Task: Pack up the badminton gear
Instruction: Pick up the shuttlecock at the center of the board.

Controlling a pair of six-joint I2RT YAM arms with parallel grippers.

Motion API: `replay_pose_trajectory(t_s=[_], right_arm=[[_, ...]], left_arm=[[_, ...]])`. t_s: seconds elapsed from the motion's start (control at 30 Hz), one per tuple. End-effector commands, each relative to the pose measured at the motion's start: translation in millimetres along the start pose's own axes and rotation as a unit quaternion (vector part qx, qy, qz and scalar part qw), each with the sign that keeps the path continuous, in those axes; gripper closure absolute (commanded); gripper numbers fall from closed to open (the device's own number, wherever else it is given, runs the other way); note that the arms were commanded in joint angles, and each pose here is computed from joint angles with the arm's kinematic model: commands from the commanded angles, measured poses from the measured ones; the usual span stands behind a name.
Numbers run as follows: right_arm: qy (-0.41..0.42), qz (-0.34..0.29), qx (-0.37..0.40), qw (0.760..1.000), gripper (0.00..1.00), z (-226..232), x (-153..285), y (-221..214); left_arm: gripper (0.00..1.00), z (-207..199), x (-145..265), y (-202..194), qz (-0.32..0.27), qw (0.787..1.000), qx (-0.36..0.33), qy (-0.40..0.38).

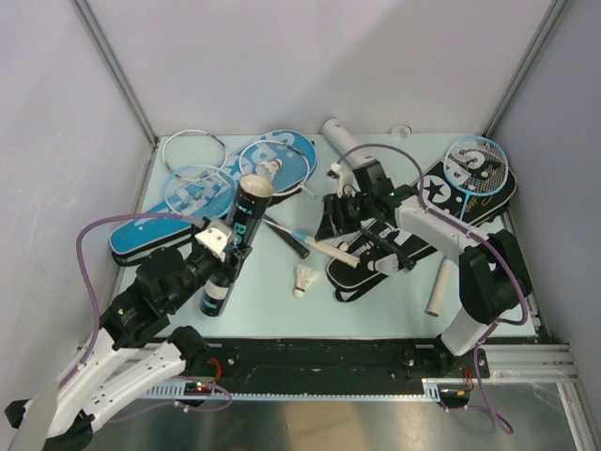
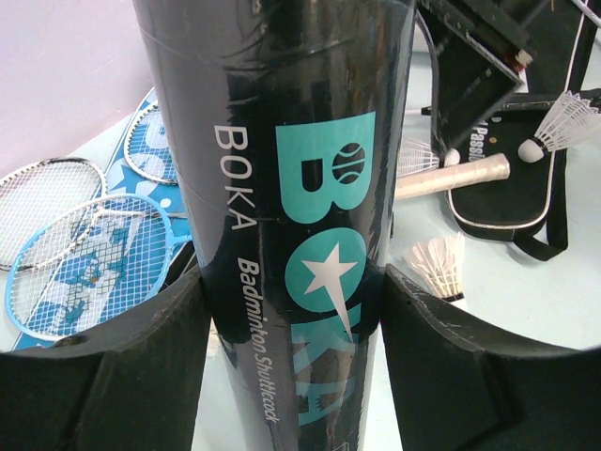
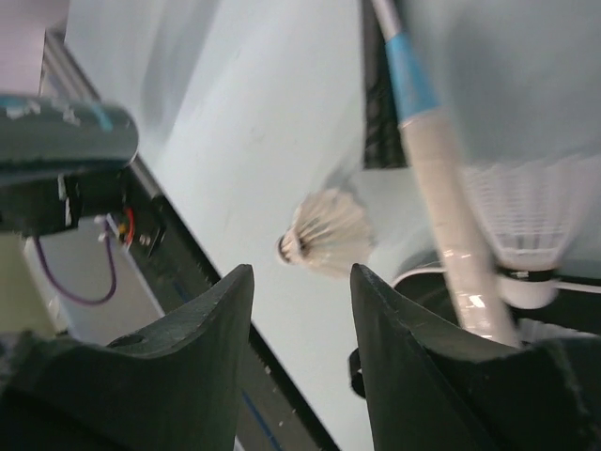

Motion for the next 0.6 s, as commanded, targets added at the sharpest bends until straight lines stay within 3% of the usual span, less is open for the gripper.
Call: replay_pose_trajectory(t_s=[0.0,0.27,0.57], right_arm=[[0.068,0.030,0.015,0.997,0.48,28,-9,-18],[0.093,0.089,0.023,0.991,0.42,41,-35,-49],[0.037,0.113,0.034,0.992,0.40,18,-60,-73]], left_arm=[[0.70,2,1,16,-0.039,0.999,-0.006,0.000],[0.70,4,-5,11,-0.021,1.000,-0.012,0.011],[0.70,3,-8,6,-0.013,1.000,-0.005,0.013]])
Point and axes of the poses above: each gripper's point midway between its finger pads, its own x axis back along the fingers, its own z axis along the line the jaws close on, y = z × x, the point moved 2 cm from there along x, back along the fingers
